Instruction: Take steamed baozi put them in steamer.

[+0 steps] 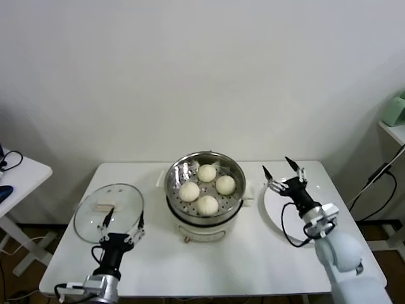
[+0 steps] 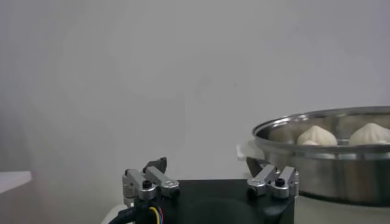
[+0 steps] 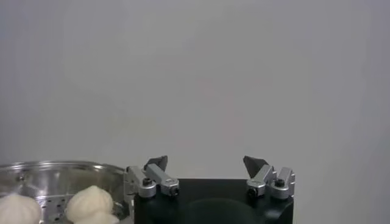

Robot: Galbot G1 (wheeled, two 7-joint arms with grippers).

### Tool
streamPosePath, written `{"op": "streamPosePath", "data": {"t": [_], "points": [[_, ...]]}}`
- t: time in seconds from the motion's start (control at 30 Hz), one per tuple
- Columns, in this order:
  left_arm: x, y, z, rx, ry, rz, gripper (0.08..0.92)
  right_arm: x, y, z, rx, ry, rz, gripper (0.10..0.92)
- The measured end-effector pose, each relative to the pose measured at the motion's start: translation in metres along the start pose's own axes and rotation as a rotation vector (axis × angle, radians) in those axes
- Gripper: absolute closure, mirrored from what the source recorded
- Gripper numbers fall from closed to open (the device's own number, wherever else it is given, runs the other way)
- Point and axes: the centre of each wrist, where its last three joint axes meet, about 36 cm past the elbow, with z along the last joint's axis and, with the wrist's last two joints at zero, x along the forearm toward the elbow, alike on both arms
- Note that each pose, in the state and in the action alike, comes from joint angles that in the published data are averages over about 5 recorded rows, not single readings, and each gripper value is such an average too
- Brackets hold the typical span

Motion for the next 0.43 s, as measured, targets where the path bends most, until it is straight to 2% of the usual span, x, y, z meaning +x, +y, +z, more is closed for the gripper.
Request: {"op": "streamPosePath", "data": {"t": [0.43], "points": [[-0.003, 0.016, 0.006, 0.000, -0.003, -0.004, 0.177, 0.057, 0.031, 0.032, -0.095, 0.018, 0.127, 0.200]]}}
